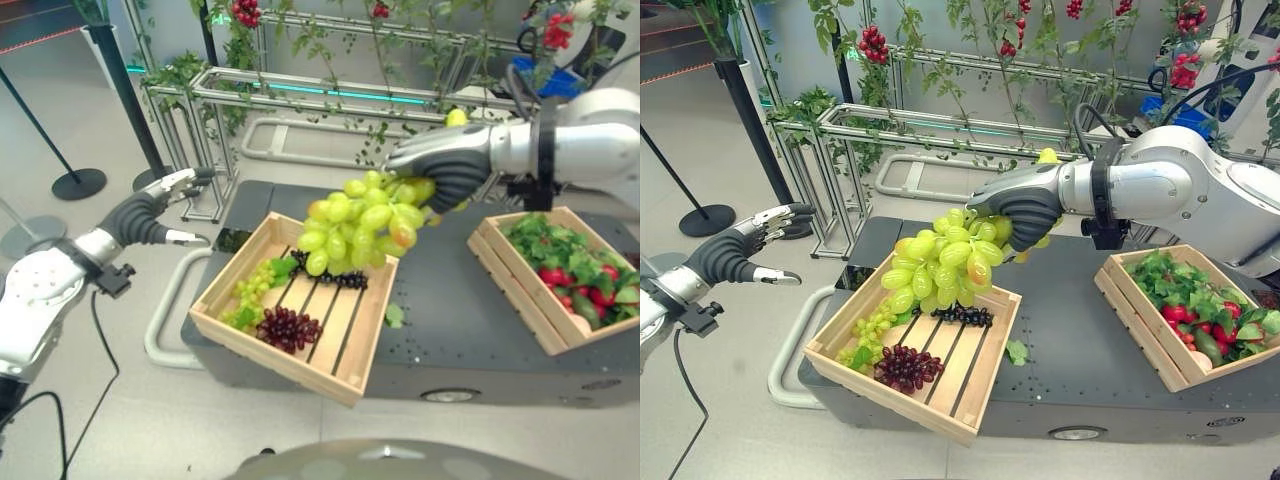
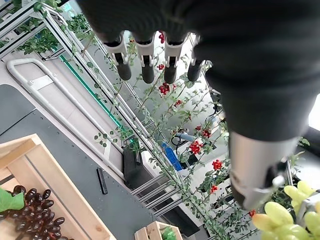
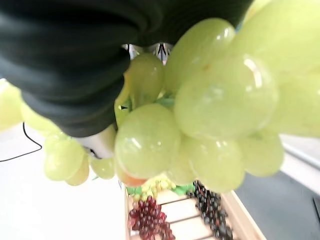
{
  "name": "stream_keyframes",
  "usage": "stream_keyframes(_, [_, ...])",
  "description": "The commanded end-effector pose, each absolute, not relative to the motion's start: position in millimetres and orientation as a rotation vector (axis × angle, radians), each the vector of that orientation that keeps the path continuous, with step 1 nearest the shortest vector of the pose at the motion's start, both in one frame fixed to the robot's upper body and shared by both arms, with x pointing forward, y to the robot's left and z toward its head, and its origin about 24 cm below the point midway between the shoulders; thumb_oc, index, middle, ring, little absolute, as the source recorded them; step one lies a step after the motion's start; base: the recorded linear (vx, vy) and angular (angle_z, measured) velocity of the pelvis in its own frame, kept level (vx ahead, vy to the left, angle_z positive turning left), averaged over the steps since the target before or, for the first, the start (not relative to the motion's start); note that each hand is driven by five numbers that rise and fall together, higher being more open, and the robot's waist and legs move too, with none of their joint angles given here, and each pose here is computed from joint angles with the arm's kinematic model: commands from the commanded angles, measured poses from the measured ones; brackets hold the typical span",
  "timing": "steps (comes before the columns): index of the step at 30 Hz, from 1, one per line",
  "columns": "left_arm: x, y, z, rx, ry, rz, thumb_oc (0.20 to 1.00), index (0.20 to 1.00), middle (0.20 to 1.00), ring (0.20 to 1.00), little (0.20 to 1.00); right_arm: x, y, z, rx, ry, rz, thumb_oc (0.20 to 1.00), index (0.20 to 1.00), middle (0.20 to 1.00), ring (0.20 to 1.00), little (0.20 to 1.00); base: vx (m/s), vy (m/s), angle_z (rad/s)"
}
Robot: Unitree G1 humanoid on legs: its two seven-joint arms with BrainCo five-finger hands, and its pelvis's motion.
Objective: Pick up the fruits from the basket on one side to the basket on the other side
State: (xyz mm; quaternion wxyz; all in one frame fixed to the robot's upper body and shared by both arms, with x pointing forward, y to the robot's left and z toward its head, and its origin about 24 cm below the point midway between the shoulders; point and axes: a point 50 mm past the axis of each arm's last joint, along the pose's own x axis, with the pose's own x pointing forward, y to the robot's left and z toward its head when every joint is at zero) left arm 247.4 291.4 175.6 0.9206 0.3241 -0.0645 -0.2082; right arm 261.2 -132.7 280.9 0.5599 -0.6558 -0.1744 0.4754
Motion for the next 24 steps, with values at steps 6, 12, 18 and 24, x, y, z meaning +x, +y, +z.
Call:
stream_keyframes(6, [250.5,275.5,202.3,0.778,-0.263,-0.487,1.000,1.000,1.000,1.000,1.000,276.1,-152.6,275.5,-1.490,-0.309,1.028,0.200,0.200,0.200,0.200,0.200,0.00,0.000,0.00])
stream_keyframes(12, [267.7,256.8,190.1,0.779,-0.218,-0.567,1.000,1.000,1.000,1.000,1.000,301.6,-138.1,241.4,-1.461,-0.262,1.057,0.200,0.200,0.200,0.200,0.200,0.00,0.000,0.00])
stream_keyframes(18, [276.7,248.0,186.8,0.788,-0.214,-0.589,1.000,1.000,1.000,1.000,1.000,308.5,-124.8,234.5,-1.434,-0.287,1.070,0.200,0.200,0.200,0.200,0.200,0.00,0.000,0.00])
stream_keyframes(24, [290.9,237.2,184.3,0.815,-0.214,-0.592,1.000,1.000,1.000,1.000,1.000,318.3,-104.6,234.9,-1.431,-0.344,1.061,0.200,0.200,0.200,0.200,0.200,0.00,0.000,0.00])
